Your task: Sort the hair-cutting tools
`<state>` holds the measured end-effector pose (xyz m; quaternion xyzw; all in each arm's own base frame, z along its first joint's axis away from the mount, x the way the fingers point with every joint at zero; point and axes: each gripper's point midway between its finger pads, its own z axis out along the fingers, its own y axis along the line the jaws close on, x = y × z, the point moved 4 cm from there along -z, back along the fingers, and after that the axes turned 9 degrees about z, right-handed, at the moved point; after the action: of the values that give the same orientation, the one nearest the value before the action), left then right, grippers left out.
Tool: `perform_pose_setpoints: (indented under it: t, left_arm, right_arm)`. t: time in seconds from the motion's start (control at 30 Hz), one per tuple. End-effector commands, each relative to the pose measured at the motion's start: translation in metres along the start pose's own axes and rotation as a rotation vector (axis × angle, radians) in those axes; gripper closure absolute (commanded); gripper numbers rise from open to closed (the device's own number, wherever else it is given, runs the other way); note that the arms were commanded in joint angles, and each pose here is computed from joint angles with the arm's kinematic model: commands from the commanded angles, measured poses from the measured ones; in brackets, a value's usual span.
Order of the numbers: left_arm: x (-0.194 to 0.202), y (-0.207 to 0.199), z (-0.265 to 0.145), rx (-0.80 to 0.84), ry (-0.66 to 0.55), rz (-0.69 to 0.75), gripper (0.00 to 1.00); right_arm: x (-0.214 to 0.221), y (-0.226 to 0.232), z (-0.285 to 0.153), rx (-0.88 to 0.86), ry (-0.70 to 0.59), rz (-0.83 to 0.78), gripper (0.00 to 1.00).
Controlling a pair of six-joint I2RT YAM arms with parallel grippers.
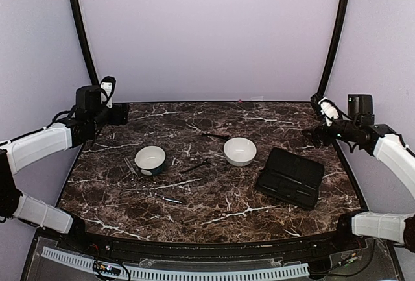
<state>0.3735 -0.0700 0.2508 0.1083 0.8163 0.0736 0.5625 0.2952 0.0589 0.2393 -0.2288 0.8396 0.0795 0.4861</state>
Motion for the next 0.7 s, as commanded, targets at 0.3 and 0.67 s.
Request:
perform_pose_setpoints:
  t: [0.3,0.67]
  left_arm:
    - [-0.016,-0.016,-0.005,0.193,-0.057,-0.061,0.17]
    - [-0.015,-0.021,0.001,0.227,-0.026,-0.062,0.17]
  right_arm:
    - [0.089,0.137,-0.024,-0.62,0.285,-0.387,0.31]
    - [0.149,0.162,-0.011,-0.729,0.593,-0.502,0.39]
